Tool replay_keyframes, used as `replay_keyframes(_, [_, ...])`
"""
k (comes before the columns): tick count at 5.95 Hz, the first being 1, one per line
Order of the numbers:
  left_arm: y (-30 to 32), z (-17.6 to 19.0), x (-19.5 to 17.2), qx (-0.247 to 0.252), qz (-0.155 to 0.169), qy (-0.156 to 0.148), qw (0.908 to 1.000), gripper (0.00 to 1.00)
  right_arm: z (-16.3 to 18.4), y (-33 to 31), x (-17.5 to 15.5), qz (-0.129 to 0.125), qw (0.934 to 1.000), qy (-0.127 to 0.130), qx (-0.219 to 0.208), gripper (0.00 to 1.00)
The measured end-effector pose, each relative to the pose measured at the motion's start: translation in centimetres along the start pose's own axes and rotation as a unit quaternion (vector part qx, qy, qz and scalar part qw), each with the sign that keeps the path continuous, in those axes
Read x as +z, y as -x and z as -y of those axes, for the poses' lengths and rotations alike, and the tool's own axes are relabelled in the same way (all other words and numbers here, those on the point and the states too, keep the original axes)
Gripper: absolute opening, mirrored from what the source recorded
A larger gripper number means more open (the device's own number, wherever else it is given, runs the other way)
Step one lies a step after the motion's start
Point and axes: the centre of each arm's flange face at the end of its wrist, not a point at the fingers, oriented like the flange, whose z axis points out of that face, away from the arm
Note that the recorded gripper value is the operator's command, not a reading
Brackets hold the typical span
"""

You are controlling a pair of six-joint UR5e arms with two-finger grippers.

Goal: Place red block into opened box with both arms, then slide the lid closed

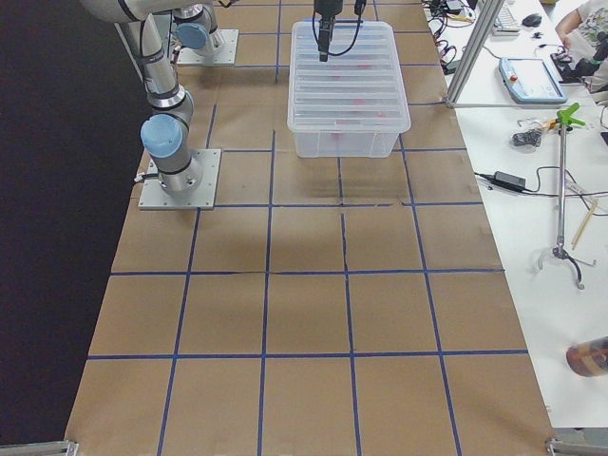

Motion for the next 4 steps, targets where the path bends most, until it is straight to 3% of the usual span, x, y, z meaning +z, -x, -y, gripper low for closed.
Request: replay_keyframes(4, [0.0, 0.0, 0.0, 0.000, 0.000, 0.000, 1.0000, 0.98, 1.2, 1.4, 2.5, -0.005, 0.9998, 0.019, -0.009, 1.00])
